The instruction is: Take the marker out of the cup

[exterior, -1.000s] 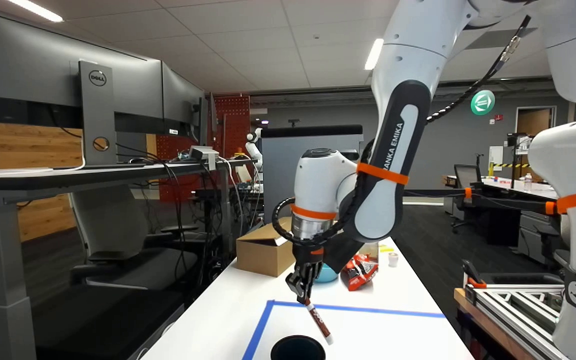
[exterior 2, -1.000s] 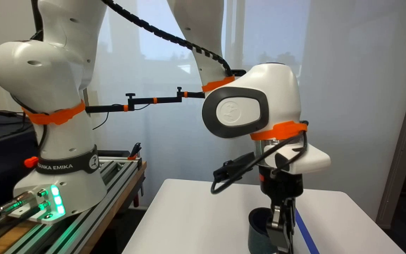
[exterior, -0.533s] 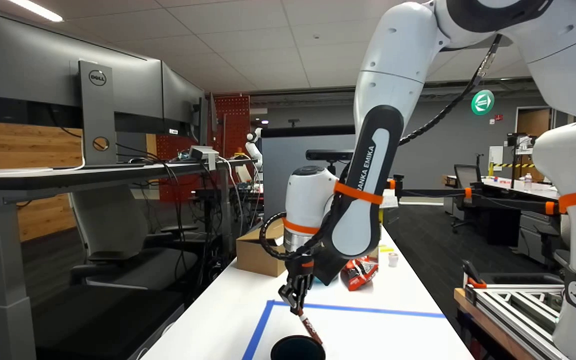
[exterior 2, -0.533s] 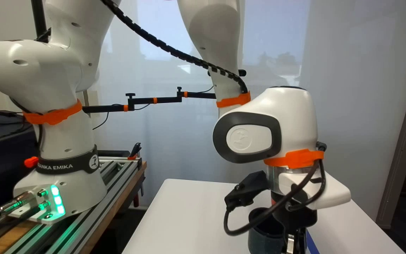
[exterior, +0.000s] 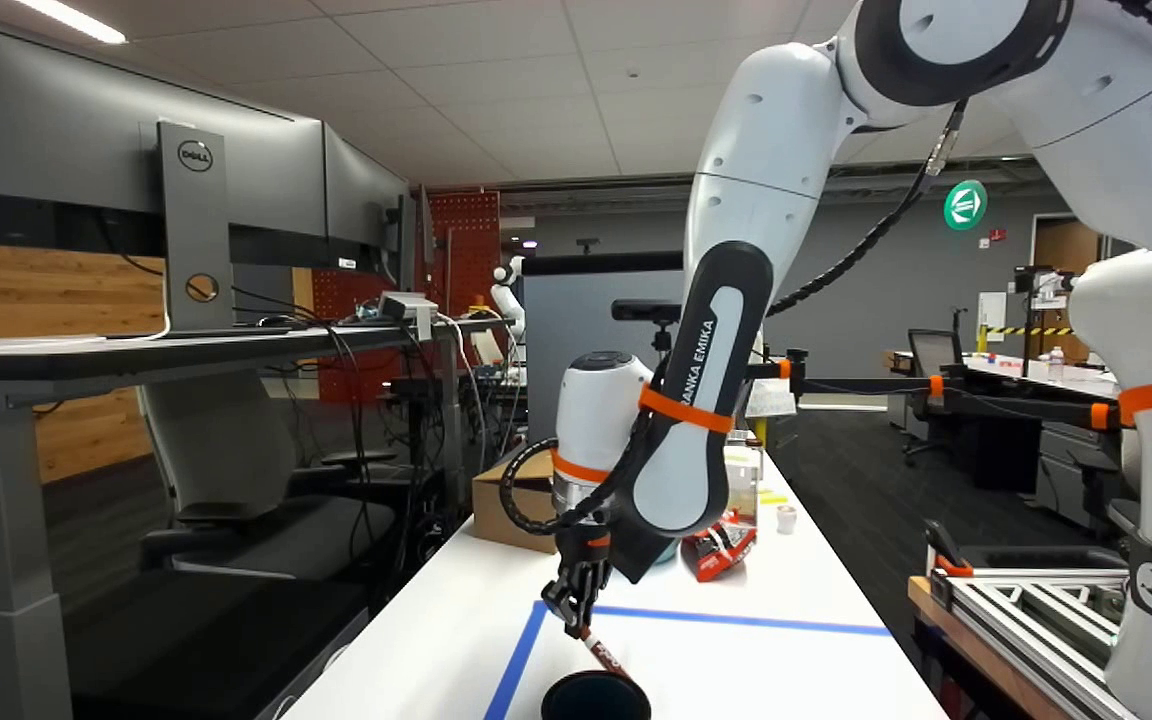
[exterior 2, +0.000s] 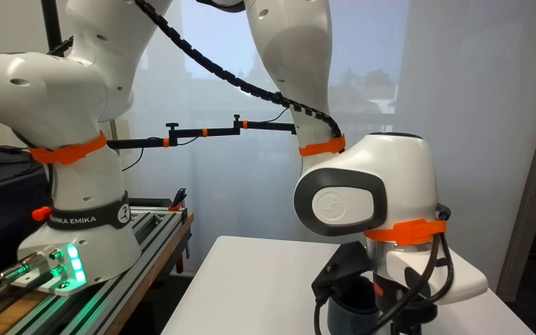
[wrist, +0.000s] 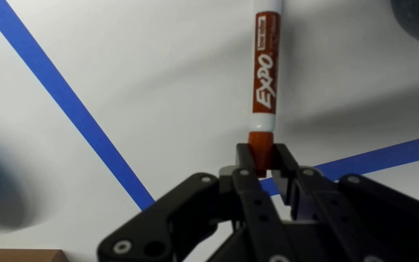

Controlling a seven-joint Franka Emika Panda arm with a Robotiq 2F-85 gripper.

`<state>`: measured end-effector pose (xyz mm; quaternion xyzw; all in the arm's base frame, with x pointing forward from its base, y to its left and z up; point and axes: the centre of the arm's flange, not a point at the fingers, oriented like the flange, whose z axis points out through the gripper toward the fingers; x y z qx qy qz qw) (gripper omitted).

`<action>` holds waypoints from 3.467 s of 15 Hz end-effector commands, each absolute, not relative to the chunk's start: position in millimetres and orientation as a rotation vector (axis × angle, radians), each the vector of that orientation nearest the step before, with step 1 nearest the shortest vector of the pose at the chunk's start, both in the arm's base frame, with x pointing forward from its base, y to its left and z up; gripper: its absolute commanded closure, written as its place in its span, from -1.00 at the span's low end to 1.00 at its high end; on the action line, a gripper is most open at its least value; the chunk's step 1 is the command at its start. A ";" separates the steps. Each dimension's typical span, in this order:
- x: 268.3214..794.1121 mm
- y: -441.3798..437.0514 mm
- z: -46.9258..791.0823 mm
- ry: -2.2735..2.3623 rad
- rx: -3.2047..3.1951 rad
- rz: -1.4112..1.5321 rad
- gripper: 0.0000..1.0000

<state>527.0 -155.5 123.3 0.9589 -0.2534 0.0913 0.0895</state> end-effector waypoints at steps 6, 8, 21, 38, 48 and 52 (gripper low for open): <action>546.9 -161.5 114.8 -0.735 2.859 0.357 -0.79; 547.2 -154.1 130.5 -0.738 2.863 0.397 -1.00; 466.5 -69.1 269.4 -0.805 2.802 0.606 -1.00; 426.1 -13.4 346.4 -0.792 2.897 0.380 -1.00; 480.3 -28.0 310.6 -0.864 2.919 0.357 -1.00; 480.0 -27.6 310.3 -0.864 2.919 0.352 -1.00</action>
